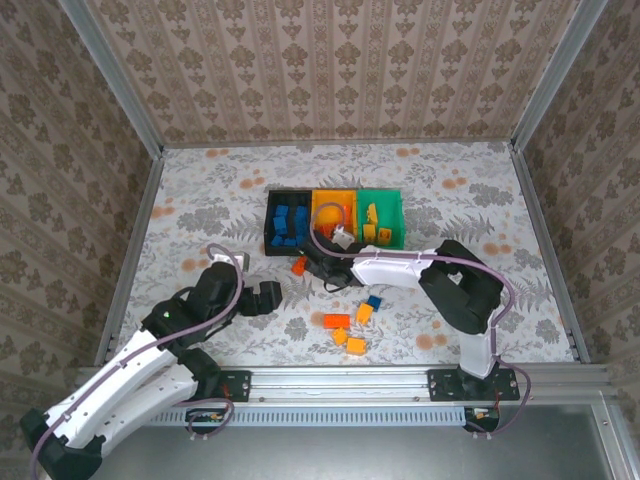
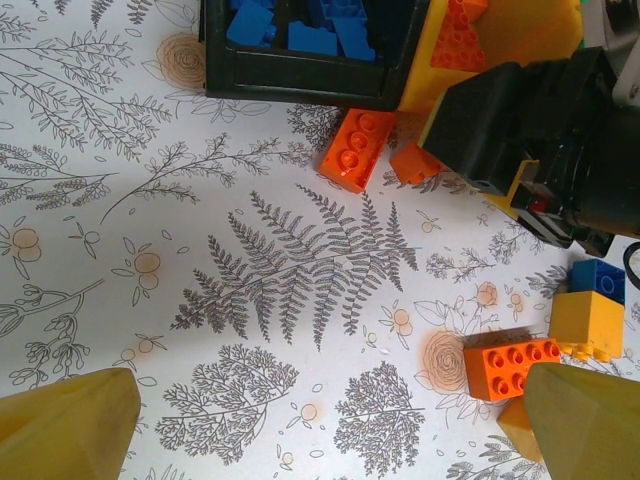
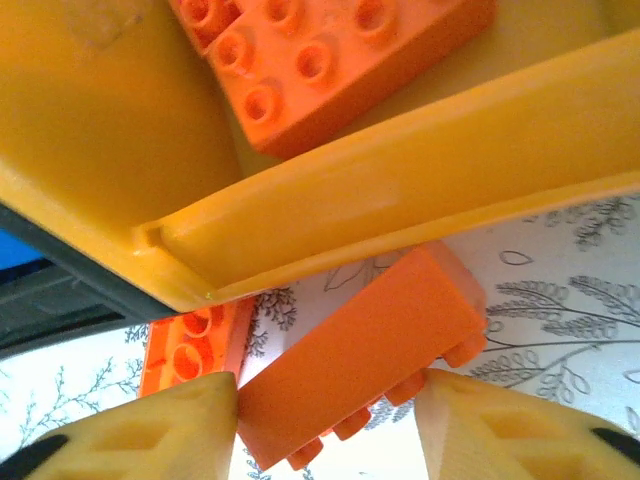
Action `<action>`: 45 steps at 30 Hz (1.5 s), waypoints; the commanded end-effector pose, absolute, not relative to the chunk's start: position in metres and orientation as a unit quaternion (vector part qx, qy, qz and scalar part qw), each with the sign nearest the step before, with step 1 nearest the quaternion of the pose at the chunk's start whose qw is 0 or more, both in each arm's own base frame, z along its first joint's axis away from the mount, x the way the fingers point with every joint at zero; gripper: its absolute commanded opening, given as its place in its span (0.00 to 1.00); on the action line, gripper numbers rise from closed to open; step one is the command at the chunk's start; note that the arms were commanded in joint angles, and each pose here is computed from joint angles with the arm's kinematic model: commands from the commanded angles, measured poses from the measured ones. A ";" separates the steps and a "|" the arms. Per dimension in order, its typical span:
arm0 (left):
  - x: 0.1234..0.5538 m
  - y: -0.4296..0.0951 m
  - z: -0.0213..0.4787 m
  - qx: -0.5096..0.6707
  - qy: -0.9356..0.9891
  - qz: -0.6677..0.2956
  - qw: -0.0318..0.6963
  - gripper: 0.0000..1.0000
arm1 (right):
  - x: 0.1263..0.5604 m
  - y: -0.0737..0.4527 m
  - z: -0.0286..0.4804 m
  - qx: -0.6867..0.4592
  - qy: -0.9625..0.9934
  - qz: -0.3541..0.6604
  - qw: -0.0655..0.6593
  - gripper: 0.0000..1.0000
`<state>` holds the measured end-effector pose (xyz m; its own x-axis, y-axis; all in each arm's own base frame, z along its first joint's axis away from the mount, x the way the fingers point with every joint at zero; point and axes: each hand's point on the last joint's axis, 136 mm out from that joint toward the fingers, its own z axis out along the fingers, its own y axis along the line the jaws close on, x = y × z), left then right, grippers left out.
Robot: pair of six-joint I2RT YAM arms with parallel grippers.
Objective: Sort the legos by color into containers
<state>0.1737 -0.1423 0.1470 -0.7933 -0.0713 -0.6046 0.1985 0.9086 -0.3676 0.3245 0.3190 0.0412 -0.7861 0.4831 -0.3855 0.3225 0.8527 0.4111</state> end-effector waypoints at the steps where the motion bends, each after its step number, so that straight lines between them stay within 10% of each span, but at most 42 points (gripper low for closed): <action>1: 0.174 -0.143 0.145 0.023 0.922 -0.222 0.317 1.00 | 0.307 0.281 0.019 0.219 0.944 0.102 0.223 0.43; 16: 0.172 -0.144 0.138 0.020 0.925 -0.224 0.306 1.00 | 0.262 0.231 0.056 0.155 0.955 0.102 0.231 0.41; 35: 0.169 -0.140 0.132 0.019 0.927 -0.218 0.304 1.00 | 0.275 0.229 0.056 0.043 0.973 0.054 0.221 0.80; 36: 0.169 -0.139 0.132 0.018 0.927 -0.217 0.304 1.00 | 0.274 0.230 0.055 0.024 0.975 0.049 0.217 0.99; 45: 0.171 -0.137 0.130 0.014 0.929 -0.213 0.304 1.00 | 0.258 0.231 0.043 -0.109 0.976 0.021 0.189 0.99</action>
<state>0.1715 -0.1409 0.1336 -0.8096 -0.0875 -0.5804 0.1782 0.9055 -0.3850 0.2692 0.2330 0.0488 -0.9057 -0.0643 -0.4191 -0.0978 0.9935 0.0588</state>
